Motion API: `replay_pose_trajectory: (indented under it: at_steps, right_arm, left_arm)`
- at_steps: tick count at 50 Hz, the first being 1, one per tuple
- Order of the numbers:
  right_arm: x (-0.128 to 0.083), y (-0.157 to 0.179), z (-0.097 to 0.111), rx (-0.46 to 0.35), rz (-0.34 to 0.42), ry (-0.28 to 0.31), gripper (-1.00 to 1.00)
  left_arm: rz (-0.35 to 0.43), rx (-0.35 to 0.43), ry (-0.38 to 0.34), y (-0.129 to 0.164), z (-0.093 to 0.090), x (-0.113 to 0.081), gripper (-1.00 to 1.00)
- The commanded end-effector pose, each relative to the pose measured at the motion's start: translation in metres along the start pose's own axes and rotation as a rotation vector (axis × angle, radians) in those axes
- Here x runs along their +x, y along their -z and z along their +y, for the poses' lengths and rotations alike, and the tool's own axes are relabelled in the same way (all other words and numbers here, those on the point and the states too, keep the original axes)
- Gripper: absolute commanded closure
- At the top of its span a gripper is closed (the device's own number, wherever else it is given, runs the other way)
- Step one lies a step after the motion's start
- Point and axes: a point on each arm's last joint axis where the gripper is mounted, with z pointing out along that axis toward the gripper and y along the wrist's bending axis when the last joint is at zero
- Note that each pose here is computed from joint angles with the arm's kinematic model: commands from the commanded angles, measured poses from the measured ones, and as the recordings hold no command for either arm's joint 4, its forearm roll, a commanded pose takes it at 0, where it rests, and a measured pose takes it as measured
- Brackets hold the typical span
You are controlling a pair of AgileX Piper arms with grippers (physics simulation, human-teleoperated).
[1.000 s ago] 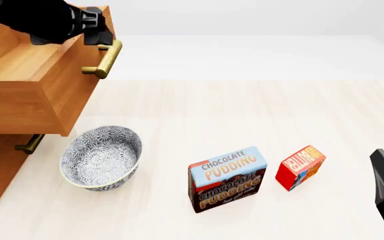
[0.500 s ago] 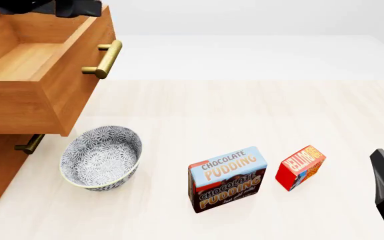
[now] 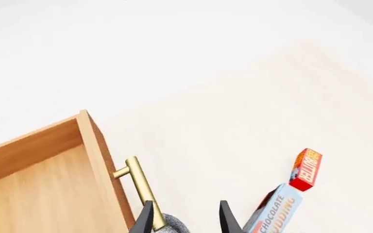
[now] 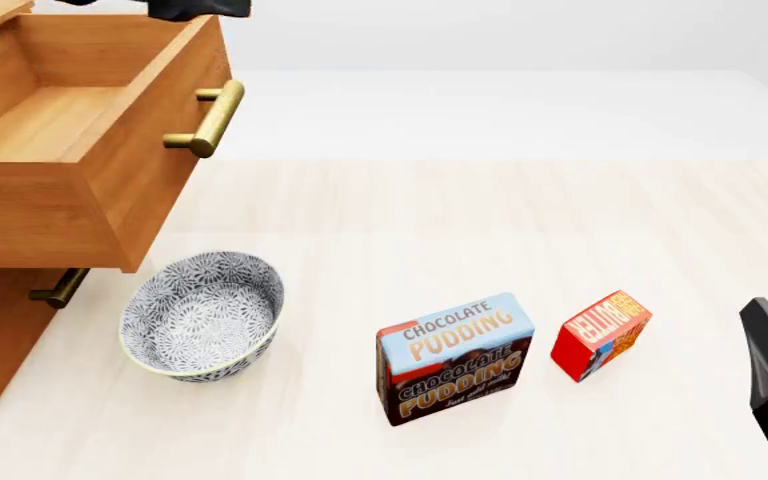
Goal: Put the butter at the back in the top drawer of the cabinet and close it.
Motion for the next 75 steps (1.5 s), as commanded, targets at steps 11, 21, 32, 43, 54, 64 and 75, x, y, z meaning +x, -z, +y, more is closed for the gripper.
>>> replay_pose_trajectory:
  at_steps: [11, 21, 32, 43, 54, 64, 75]
  right_arm:
    - [0.000, 0.000, 0.000, 0.000, 0.000, 0.000, -1.00]
    - [0.000, 0.000, 0.000, 0.000, 0.000, 0.000, -1.00]
    - [0.000, 0.000, 0.000, 0.000, 0.000, 0.000, -1.00]
    - [0.000, 0.000, 0.000, 0.000, 0.000, 0.000, -1.00]
    - [0.000, 0.000, 0.000, 0.000, 0.000, 0.000, -1.00]
    - [0.000, 0.000, 0.000, 0.000, 0.000, 0.000, -1.00]
    - [0.000, 0.000, 0.000, 0.000, 0.000, 0.000, -1.00]
  left_arm:
    - [0.060, 0.123, -0.093, -0.057, -0.042, 0.007, -1.00]
    - [0.095, 0.164, -0.093, -0.084, -0.062, 0.011, -1.00]
    - [0.135, 0.198, -0.120, -0.112, -0.082, 0.018, -1.00]
    - [0.163, 0.222, -0.132, -0.129, -0.097, 0.026, -1.00]
    - [0.196, 0.254, -0.154, -0.148, -0.118, 0.030, -1.00]
    - [0.240, 0.285, -0.182, -0.179, -0.144, 0.041, -1.00]
    - [0.281, 0.313, -0.197, -0.207, -0.172, 0.053, -1.00]
